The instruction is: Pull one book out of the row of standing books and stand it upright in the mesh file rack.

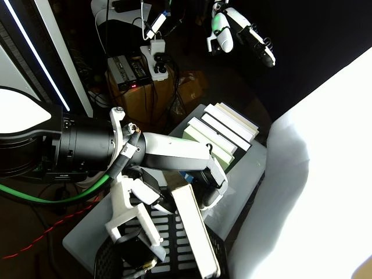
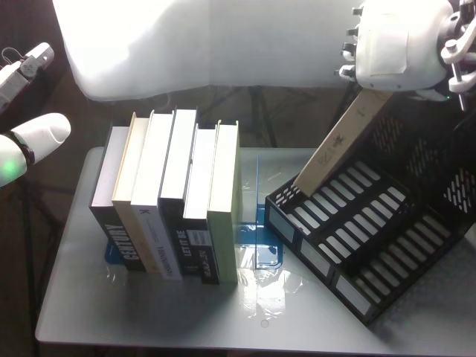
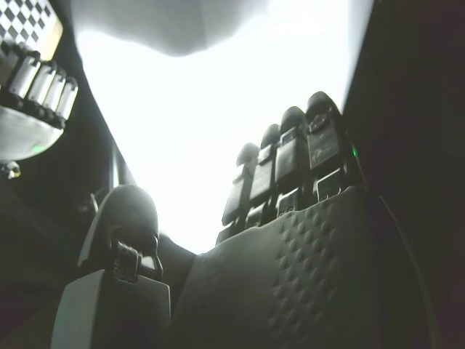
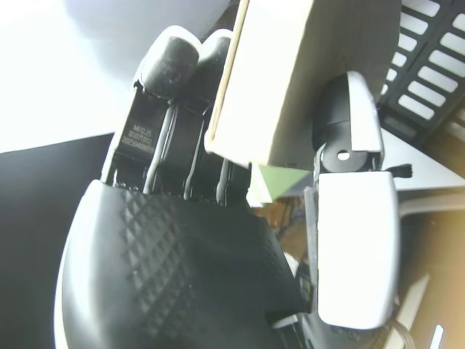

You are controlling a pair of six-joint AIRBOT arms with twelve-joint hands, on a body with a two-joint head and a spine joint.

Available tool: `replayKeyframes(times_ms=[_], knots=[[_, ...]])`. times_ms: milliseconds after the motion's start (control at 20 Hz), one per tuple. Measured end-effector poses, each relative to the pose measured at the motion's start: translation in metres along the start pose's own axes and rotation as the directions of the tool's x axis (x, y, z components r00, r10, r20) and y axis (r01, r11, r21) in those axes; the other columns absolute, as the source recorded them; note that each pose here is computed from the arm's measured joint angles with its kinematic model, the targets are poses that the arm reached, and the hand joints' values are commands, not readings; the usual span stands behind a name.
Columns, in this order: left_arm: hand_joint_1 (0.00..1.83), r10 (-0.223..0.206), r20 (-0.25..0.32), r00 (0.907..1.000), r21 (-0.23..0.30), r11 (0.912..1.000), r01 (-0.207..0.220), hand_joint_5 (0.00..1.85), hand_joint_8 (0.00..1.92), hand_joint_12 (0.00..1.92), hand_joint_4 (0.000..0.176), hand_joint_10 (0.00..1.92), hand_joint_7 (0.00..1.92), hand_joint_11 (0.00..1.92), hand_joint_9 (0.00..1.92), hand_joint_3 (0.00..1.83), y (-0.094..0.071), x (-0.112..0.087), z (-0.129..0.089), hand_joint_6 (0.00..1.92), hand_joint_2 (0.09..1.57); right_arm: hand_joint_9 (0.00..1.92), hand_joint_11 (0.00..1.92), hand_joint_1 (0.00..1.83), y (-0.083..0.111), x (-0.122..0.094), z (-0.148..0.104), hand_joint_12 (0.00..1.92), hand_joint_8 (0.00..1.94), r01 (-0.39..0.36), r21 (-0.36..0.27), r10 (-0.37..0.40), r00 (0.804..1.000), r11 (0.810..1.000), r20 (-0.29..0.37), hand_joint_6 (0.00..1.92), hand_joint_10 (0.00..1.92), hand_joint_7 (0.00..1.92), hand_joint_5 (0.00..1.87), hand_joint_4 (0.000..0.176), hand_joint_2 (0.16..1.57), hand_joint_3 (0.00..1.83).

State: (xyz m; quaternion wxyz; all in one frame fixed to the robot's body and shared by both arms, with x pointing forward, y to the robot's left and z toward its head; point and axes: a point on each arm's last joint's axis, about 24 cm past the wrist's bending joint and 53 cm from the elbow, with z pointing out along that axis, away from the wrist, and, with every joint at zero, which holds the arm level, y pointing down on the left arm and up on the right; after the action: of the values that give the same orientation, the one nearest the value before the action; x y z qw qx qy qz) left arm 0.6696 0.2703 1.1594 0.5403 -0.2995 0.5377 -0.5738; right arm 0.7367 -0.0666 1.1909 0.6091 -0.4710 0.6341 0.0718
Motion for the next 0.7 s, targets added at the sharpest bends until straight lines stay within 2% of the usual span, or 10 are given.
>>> replayKeyframes(times_ms=[200, 250, 300, 350, 450, 500, 550, 600, 650, 700], knots=[[0.23, -0.002, -0.001, 1.0000, -0.001, 1.0000, 0.002, 0.00, 0.00, 0.00, 0.039, 0.00, 0.00, 0.00, 0.00, 0.00, 0.001, 0.001, 0.000, 0.00, 1.38, 0.97, 1.02, 1.20, 0.000, 0.005, 0.005, 1.89, 1.61, 0.003, 0.004, -0.003, 1.000, 1.000, -0.013, 1.17, 1.64, 0.78, 0.67, 0.000, 1.27, 0.00], [0.24, -0.002, -0.001, 1.0000, -0.001, 1.0000, 0.002, 0.00, 0.00, 0.00, 0.043, 0.00, 0.00, 0.00, 0.00, 0.00, 0.001, 0.001, 0.000, 0.00, 1.38, 0.88, 0.86, 1.20, -0.001, 0.008, 0.007, 1.69, 1.49, -0.014, 0.009, 0.014, 1.000, 1.000, -0.016, 1.23, 1.34, 0.82, 0.67, 0.000, 1.25, 0.00], [0.24, -0.002, -0.001, 1.0000, 0.000, 1.0000, 0.002, 0.00, 0.00, 0.00, 0.043, 0.00, 0.00, 0.00, 0.00, 0.00, 0.000, 0.001, 0.000, 0.00, 1.38, 0.88, 0.86, 1.20, -0.003, 0.010, 0.008, 1.69, 1.49, -0.044, 0.014, 0.044, 0.999, 0.999, -0.017, 1.23, 1.34, 0.82, 0.67, 0.000, 1.25, 0.00], [0.22, -0.002, -0.001, 1.0000, 0.000, 1.0000, 0.002, 0.00, 0.00, 0.00, 0.047, 0.00, 0.00, 0.00, 0.00, 0.00, 0.000, 0.001, 0.000, 0.00, 1.38, 0.62, 0.51, 1.15, -0.006, 0.018, 0.009, 1.89, 1.64, -0.128, 0.020, 0.128, 0.992, 0.992, -0.019, 1.32, 1.46, 0.69, 0.66, 0.000, 1.30, 0.00], [0.22, -0.003, 0.003, 1.0000, -0.001, 1.0000, 0.003, 0.00, 0.00, 0.00, 0.047, 0.00, 0.00, 0.00, 0.00, 0.00, 0.001, 0.000, 0.000, 0.00, 1.38, 0.63, 0.50, 1.16, -0.009, 0.027, 0.009, 1.84, 1.62, -0.204, 0.025, 0.204, 0.979, 0.979, -0.024, 1.29, 1.46, 0.71, 0.67, 0.000, 1.29, 0.00], [0.22, -0.003, 0.004, 1.0000, -0.002, 1.0000, 0.003, 0.00, 0.00, 0.00, 0.042, 0.00, 0.00, 0.00, 0.00, 0.00, 0.001, 0.000, 0.000, 0.00, 1.37, 0.64, 0.53, 1.17, -0.009, 0.027, 0.008, 1.80, 1.66, -0.209, 0.023, 0.209, 0.978, 0.978, -0.022, 1.30, 1.47, 0.71, 0.63, 0.000, 1.30, 0.00], [0.22, -0.003, 0.001, 1.0000, -0.001, 1.0000, 0.003, 0.00, 0.00, 0.00, 0.040, 0.00, 0.00, 0.00, 0.00, 0.00, 0.001, 0.001, 0.000, 0.00, 1.37, 0.76, 0.68, 1.20, -0.009, 0.027, 0.009, 1.73, 1.58, -0.216, 0.022, 0.216, 0.976, 0.976, -0.020, 1.21, 1.43, 0.78, 0.68, 0.000, 1.27, 0.00], [0.22, -0.003, -0.003, 1.0000, 0.000, 1.0000, 0.003, 0.00, 0.00, 0.00, 0.040, 0.00, 0.00, 0.00, 0.00, 0.00, 0.001, 0.002, 0.000, 0.00, 1.37, 0.76, 0.68, 1.20, -0.008, 0.026, 0.010, 1.73, 1.58, -0.221, 0.020, 0.221, 0.975, 0.975, -0.018, 1.21, 1.43, 0.78, 0.68, 0.000, 1.27, 0.00], [0.23, -0.004, -0.003, 1.0000, -0.002, 1.0000, 0.004, 0.00, 0.00, 0.00, 0.042, 0.00, 0.00, 0.00, 0.00, 0.00, 0.001, 0.002, 0.000, 0.00, 1.37, 0.78, 0.70, 1.32, -0.006, 0.026, 0.012, 1.60, 1.42, -0.220, 0.015, 0.220, 0.975, 0.975, -0.017, 1.22, 1.50, 0.76, 0.67, 0.000, 1.24, 0.00], [0.23, -0.006, -0.001, 1.0000, -0.003, 1.0000, 0.006, 0.00, 0.00, 0.00, 0.042, 0.00, 0.00, 0.00, 0.00, 0.00, 0.002, 0.002, 0.000, 0.00, 1.37, 0.78, 0.70, 1.32, -0.004, 0.025, 0.014, 1.60, 1.42, -0.221, 0.009, 0.221, 0.975, 0.975, -0.016, 1.22, 1.50, 0.76, 0.67, 0.000, 1.24, 0.00]])
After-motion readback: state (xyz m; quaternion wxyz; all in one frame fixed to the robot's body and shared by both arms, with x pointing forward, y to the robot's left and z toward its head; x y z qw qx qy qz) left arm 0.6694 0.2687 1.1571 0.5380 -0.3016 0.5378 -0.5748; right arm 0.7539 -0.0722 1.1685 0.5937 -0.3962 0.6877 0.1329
